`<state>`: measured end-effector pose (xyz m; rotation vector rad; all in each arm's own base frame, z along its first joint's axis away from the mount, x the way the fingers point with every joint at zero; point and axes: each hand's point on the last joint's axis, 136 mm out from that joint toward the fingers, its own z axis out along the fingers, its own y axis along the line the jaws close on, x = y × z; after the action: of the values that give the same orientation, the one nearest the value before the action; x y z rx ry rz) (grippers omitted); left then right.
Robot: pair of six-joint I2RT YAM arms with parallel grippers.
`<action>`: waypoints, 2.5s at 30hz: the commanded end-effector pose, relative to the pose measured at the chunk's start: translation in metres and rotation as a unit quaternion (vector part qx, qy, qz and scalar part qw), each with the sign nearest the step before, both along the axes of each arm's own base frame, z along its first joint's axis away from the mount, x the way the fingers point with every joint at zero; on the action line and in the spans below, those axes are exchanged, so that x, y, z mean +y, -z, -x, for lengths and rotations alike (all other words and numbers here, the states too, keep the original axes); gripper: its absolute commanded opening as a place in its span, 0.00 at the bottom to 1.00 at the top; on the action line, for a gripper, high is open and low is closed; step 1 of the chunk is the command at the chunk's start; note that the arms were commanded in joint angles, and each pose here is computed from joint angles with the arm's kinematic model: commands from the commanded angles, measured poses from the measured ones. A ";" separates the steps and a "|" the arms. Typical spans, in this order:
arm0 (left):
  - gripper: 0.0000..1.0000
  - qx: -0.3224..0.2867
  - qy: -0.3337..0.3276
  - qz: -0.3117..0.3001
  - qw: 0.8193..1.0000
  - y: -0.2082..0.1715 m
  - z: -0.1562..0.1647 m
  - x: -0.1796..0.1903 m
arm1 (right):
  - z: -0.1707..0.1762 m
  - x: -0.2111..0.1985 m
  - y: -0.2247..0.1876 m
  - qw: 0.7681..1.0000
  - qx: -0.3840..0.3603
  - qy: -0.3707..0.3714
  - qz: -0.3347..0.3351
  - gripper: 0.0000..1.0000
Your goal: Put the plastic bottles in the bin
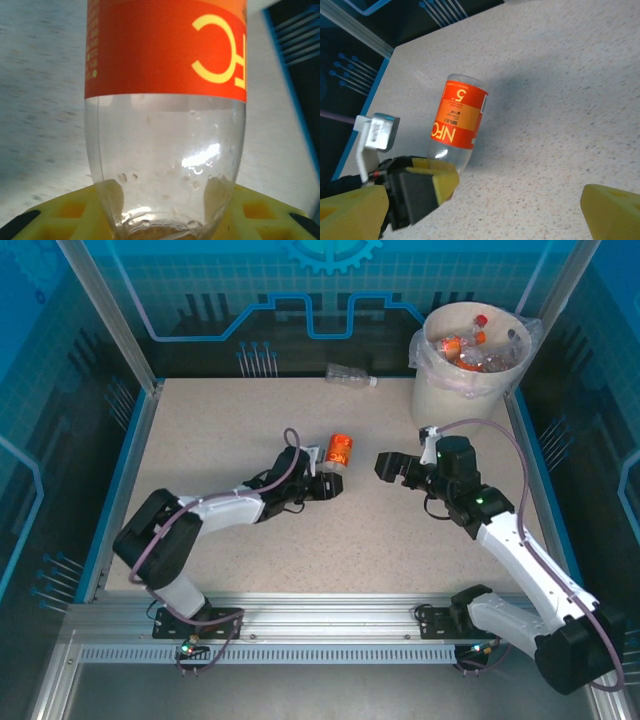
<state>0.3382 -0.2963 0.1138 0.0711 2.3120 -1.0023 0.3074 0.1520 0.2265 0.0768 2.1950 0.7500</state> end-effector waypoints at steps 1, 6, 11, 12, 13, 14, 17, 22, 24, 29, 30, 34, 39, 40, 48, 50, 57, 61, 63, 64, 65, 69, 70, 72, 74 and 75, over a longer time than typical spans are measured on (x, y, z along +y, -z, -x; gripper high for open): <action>0.37 -0.044 0.039 0.100 0.993 -0.042 0.017 -0.014 | -0.001 0.022 -0.020 0.997 0.004 -0.054 -0.063 1.00; 0.39 -0.090 0.101 0.191 0.972 -0.081 0.043 -0.027 | -0.002 0.050 -0.034 0.986 0.023 -0.129 -0.106 1.00; 0.39 -0.107 0.143 0.255 0.950 -0.106 0.054 -0.037 | -0.011 0.063 -0.024 0.983 0.048 -0.144 -0.107 1.00; 0.39 -0.109 0.148 0.268 0.946 -0.110 0.056 -0.039 | -0.012 0.064 -0.021 0.983 0.054 -0.142 -0.104 1.00; 0.39 -0.109 0.153 0.281 0.941 -0.114 0.056 -0.041 | -0.014 0.066 -0.019 0.983 0.059 -0.141 -0.102 1.00; 0.39 -0.109 0.154 0.291 0.938 -0.117 0.056 -0.042 | -0.015 0.068 -0.017 0.983 0.061 -0.142 -0.102 1.00; 0.39 -0.103 0.162 0.302 0.934 -0.117 0.057 -0.048 | -0.019 0.075 -0.022 0.981 0.051 -0.147 -0.112 1.00; 0.40 -0.095 0.170 0.297 0.935 -0.113 0.058 -0.058 | -0.032 0.080 -0.030 0.981 0.036 -0.140 -0.125 1.00; 0.40 -0.094 0.173 0.297 0.934 -0.112 0.059 -0.060 | -0.034 0.082 -0.030 0.981 0.039 -0.140 -0.128 1.00; 0.40 -0.096 0.174 0.297 0.934 -0.114 0.060 -0.060 | -0.037 0.083 -0.027 0.981 0.044 -0.138 -0.132 0.85; 0.40 -0.096 0.174 0.297 0.934 -0.114 0.061 -0.060 | -0.036 0.083 -0.026 0.980 0.046 -0.138 -0.133 0.82; 0.40 -0.097 0.168 0.294 0.936 -0.112 0.060 -0.058 | -0.032 0.082 -0.028 0.981 0.039 -0.141 -0.127 0.72; 0.41 -0.098 0.165 0.294 0.936 -0.112 0.058 -0.058 | -0.027 0.077 -0.031 0.984 0.026 -0.140 -0.111 0.61; 0.42 -0.098 0.166 0.294 0.936 -0.112 0.058 -0.059 | -0.026 0.076 -0.031 0.984 0.024 -0.138 -0.110 0.58; 0.84 -0.104 0.125 0.270 0.949 -0.118 0.048 -0.050 | -0.047 0.043 -0.066 0.993 -0.040 -0.086 -0.076 0.47; 0.93 -0.120 0.108 0.256 0.953 -0.126 0.048 -0.042 | -0.062 0.018 -0.093 0.994 -0.074 -0.054 -0.054 0.45; 0.99 -0.144 0.053 0.171 0.973 -0.126 0.048 -0.011 | -0.102 -0.082 -0.200 0.972 -0.213 0.090 0.040 0.44; 0.99 -0.148 0.029 0.128 0.980 -0.122 0.050 0.005 | -0.122 -0.130 -0.247 0.944 -0.267 0.172 0.083 0.44; 0.99 -0.151 0.020 0.114 0.982 -0.122 0.051 0.011 | -0.135 -0.153 -0.262 0.928 -0.283 0.215 0.107 0.44; 0.99 -0.153 0.016 0.108 0.982 -0.122 0.052 0.014 | -0.144 -0.165 -0.267 0.921 -0.285 0.239 0.116 0.44; 0.99 -0.155 0.012 0.104 0.982 -0.122 0.052 0.017 | -0.152 -0.177 -0.270 0.914 -0.284 0.263 0.119 0.44; 0.99 -0.161 -0.007 0.089 0.983 -0.119 0.053 0.028 | -0.187 -0.196 -0.273 0.907 -0.282 0.300 0.087 0.43; 0.99 -0.161 -0.011 0.085 0.983 -0.118 0.052 0.030 | -0.199 -0.195 -0.271 0.910 -0.277 0.298 0.084 0.43; 0.99 -0.159 -0.018 0.076 0.984 -0.115 0.052 0.033 | -0.220 -0.193 -0.266 0.916 -0.262 0.294 0.081 0.44; 0.99 -0.156 -0.024 0.066 0.985 -0.112 0.052 0.037 | -0.243 -0.192 -0.259 0.920 -0.246 0.294 0.084 0.46; 0.99 -0.154 -0.026 0.061 0.986 -0.111 0.052 0.038 | -0.253 -0.191 -0.257 0.921 -0.242 0.294 0.084 0.47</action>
<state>0.2872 -0.2679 0.2330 0.1057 1.9355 -1.1097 0.5514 -0.0364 0.4751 0.3613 1.6247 0.2086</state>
